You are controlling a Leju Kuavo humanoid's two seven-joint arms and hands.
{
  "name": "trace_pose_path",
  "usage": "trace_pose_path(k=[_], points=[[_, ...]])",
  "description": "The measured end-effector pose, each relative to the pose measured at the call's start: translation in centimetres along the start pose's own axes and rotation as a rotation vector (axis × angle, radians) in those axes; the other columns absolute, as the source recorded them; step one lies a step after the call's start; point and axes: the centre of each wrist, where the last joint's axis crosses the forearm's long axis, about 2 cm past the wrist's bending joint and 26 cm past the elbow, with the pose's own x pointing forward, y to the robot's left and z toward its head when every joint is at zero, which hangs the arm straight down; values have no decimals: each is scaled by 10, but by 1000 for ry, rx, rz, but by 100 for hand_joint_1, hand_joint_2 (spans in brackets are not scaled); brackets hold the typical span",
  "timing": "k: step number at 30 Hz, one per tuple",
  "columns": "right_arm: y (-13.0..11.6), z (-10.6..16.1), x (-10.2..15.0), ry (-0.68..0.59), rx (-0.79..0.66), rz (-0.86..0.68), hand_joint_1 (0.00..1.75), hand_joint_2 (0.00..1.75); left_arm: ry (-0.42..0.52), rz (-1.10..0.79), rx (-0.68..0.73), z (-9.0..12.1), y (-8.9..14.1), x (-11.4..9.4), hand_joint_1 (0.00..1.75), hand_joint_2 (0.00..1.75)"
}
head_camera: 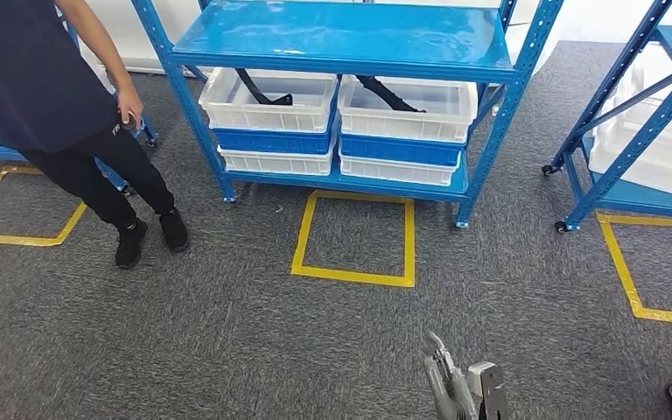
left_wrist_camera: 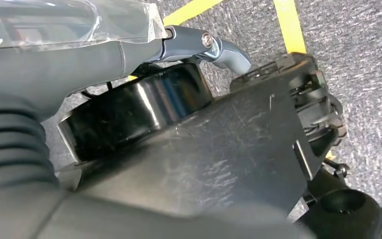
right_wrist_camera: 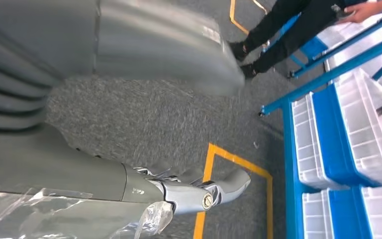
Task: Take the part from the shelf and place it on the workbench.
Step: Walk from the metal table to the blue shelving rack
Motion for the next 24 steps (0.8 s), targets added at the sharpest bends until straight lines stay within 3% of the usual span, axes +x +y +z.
trace_pose_path(k=[13, 15, 17, 19, 24], points=[[-3, 3, -5, 23, -12, 7, 0, 0, -1, 2, -11, 0, -3, 0, 0, 0], [-3, 2, -5, 21, -12, 8, 0, 0, -5, 3, -10, 0, -3, 1, 0, 87], [-3, 1, -5, 20, -13, 8, 0, 87, -7, 5, -10, 0, -3, 1, 0, 175], [-3, 1, -5, 25, -20, 7, 0, 175, -7, 5, -9, 0, -2, 0, 0, 175], [-6, 1, -9, 117, -76, 46, 0, 175, -14, 0, -5, 0, 0, 1, 0, 175]])
